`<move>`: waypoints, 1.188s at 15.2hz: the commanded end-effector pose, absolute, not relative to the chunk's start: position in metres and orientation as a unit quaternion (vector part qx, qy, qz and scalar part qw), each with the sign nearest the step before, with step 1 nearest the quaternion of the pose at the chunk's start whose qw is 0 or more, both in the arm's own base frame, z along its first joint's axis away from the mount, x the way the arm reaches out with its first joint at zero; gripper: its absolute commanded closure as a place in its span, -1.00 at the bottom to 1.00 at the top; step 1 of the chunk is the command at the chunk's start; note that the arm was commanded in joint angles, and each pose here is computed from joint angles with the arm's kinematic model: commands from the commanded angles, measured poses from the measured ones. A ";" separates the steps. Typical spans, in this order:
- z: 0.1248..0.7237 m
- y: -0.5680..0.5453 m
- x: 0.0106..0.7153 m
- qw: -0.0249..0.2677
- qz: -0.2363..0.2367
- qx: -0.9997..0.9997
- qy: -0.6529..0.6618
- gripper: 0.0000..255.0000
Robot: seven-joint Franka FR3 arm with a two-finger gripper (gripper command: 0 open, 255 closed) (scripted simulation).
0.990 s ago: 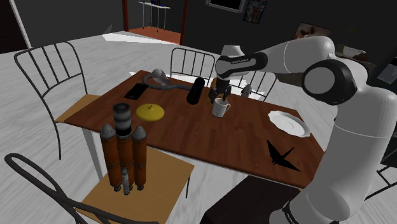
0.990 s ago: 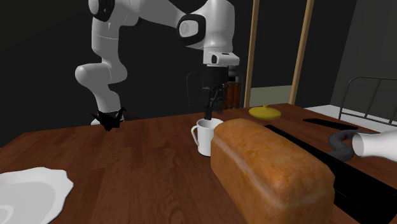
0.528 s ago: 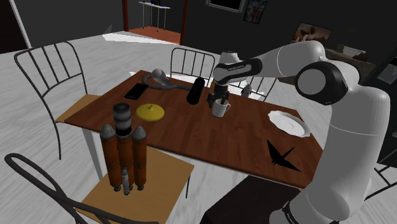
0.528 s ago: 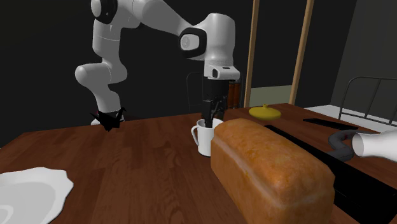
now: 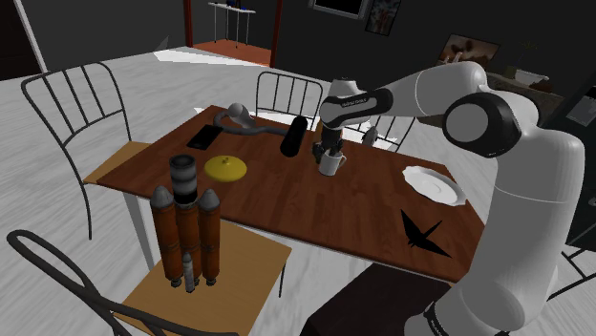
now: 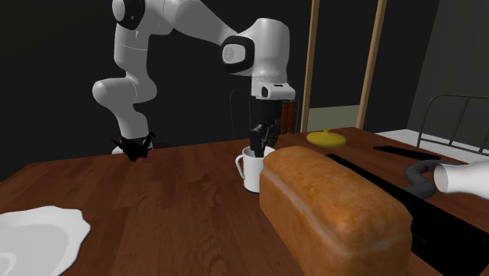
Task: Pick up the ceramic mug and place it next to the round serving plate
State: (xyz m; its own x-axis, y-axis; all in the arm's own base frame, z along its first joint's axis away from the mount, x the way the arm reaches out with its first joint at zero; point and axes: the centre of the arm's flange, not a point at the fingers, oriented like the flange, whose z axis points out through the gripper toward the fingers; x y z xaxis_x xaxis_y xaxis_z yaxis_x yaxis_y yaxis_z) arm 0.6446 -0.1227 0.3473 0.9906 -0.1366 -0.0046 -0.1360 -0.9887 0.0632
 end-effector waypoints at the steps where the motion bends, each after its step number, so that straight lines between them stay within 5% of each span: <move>1: 0.347 -0.123 0.645 0.031 -0.004 0.997 -0.068 1.00; 18: 0.395 -0.123 0.645 0.031 -0.004 0.997 -0.068 1.00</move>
